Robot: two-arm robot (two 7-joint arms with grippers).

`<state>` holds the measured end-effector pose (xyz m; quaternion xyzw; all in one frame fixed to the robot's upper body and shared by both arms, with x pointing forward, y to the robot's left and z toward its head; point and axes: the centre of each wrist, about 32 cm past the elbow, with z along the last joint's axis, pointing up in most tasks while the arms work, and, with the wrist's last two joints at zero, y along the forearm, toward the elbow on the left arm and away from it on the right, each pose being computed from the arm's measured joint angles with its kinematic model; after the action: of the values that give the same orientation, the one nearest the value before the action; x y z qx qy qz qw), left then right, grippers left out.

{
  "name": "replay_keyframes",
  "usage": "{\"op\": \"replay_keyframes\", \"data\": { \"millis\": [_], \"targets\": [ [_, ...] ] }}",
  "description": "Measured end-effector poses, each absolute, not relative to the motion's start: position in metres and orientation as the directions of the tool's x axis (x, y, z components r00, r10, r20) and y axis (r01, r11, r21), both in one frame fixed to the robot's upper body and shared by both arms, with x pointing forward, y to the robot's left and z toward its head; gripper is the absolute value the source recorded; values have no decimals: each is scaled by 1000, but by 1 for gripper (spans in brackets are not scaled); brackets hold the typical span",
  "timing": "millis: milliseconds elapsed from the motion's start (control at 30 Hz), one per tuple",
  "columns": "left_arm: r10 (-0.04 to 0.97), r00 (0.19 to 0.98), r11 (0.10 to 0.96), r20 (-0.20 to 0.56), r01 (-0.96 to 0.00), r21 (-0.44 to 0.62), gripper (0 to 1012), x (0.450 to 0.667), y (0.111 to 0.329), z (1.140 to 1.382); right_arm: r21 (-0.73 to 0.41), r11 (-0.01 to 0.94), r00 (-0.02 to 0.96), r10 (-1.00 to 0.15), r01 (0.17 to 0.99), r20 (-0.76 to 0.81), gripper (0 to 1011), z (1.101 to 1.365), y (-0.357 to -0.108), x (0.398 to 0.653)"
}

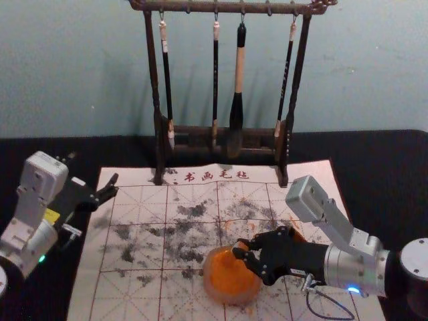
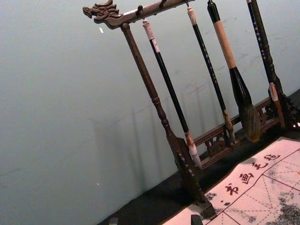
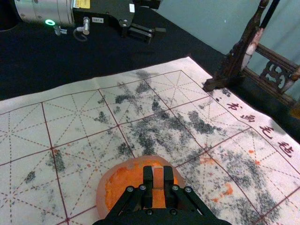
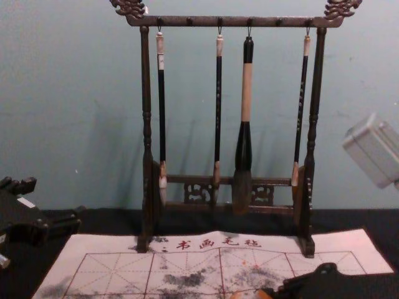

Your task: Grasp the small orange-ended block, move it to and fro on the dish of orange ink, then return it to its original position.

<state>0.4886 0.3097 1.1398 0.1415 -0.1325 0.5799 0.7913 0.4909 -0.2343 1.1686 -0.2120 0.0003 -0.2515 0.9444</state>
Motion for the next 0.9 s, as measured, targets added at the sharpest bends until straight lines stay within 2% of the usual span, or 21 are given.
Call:
{"op": "replay_keyframes", "data": {
  "millis": [467,900],
  "targets": [
    [880,292,287,374,-955,70,1001,489,310,1140,-402,774,867,-483,488,124,96,1178,-244,483],
    [880,292,287,374,-955,70,1001,489,310,1140,-428,781,886,-446,455,129,96,1184,-248,475]
  ]
}}
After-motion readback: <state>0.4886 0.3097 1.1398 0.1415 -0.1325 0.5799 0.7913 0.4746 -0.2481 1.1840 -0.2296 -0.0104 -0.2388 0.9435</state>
